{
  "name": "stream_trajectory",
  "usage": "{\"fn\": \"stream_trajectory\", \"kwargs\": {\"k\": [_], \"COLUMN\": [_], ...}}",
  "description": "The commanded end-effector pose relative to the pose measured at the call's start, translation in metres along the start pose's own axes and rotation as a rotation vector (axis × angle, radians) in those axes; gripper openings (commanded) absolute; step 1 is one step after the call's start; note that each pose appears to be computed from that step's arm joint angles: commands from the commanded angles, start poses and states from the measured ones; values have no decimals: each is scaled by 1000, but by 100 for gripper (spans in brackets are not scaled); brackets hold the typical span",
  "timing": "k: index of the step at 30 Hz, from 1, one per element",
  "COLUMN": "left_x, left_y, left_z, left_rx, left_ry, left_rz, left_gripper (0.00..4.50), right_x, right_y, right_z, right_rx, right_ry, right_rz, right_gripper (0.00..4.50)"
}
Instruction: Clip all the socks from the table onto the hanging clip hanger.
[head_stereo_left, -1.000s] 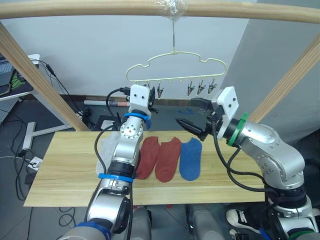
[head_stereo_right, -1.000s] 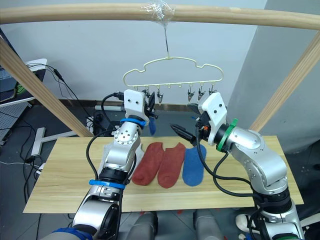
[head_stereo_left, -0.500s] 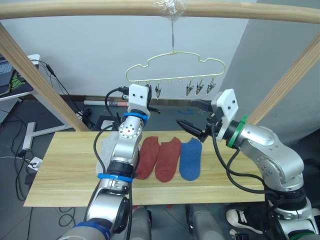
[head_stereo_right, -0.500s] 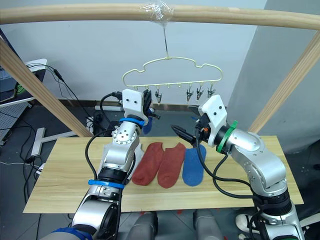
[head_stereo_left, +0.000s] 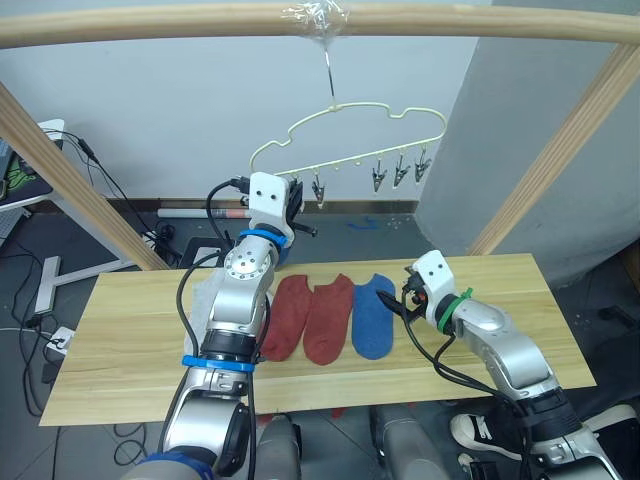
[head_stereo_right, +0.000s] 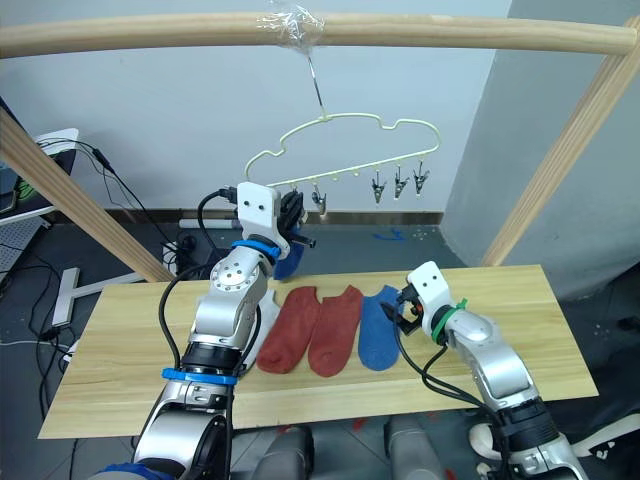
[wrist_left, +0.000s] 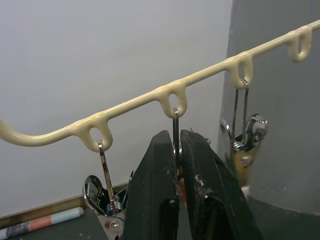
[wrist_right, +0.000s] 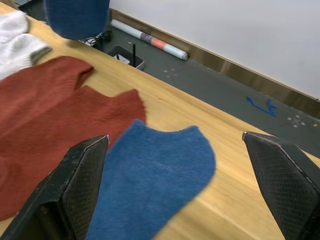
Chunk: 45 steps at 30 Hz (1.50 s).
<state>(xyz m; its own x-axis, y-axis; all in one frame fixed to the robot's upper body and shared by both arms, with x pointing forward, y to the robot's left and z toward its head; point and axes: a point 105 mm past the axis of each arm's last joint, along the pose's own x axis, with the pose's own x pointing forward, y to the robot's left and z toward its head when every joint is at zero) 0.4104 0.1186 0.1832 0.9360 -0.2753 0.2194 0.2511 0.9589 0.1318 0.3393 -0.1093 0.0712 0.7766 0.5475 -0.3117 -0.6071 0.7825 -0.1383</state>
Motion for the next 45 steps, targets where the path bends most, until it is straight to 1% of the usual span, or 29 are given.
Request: {"fn": "stream_trajectory", "kwargs": {"k": [1, 5, 7, 11, 14, 19, 20, 22, 23, 26, 28, 31, 32, 35, 38, 41, 42, 43, 45], "left_x": [-5, -7, -8, -10, -12, -12, -13, -13, -14, -15, -16, -18, -18, -16, -15, -14, -12, -11, -9], "left_y": [6, 6, 6, 6, 2, 4, 5, 5, 6, 6, 6, 6, 5, 5, 4, 0, -2, -4, -6], "left_z": [1, 2, 2, 3, 1, 4, 4, 5, 5, 5, 3, 1, 2, 2, -1, -6, -8, -8, -3], "left_rx": [-4, -3, -2, -1, 6, 10, 11, 12, 13, 18, 30, 36, 32, 9, -75, -139, -231, -297, -477], "left_ry": [4, 6, 8, 10, 15, 13, 12, 12, 12, 13, 20, 29, 28, 30, 67, 116, 155, 179, 218], "left_rz": [21, 20, 19, 22, 6, 12, 14, 15, 15, 16, 14, 16, 15, 3, -28, -94, -128, -154, -203], "left_gripper": [1, 1, 1, 1, 1, 1, 0, 0, 0, 0, 0, 0, 0, 0, 0, 0, 0, 0, 0], "right_x": [10, 18, 20, 30, 39, 44, 42, 41, 37, 30, 23, 16, 13, 7, -3, -10, -14, -17, -21], "right_y": [7, 15, 16, 12, 19, 29, 29, 30, 30, 28, 24, 20, 17, 7, 1, 7, 11, 14, 21], "right_z": [1, -8, -17, -45, -67, -80, -85, -90, -94, -103, -110, -115, -115, -107, -80, -55, -39, -29, -5], "right_rx": [15, 53, 23, 71, 88, 48, 38, 27, 7, -34, -87, -106, -135, -201, -374, -503, -626, -712, -799], "right_ry": [-10, 16, 48, 124, 173, 200, 217, 234, 248, 277, 296, 298, 294, 252, 149, 55, 5, -25, -117], "right_rz": [41, 77, 86, 41, 38, 59, 63, 67, 76, 86, 92, 94, 96, 98, 131, 201, 248, 281, 318], "right_gripper": [450, 450, 450, 450, 450, 450, 412, 359, 324, 208, 137, 32, 3, 3, 3, 3, 3, 3, 3]}}
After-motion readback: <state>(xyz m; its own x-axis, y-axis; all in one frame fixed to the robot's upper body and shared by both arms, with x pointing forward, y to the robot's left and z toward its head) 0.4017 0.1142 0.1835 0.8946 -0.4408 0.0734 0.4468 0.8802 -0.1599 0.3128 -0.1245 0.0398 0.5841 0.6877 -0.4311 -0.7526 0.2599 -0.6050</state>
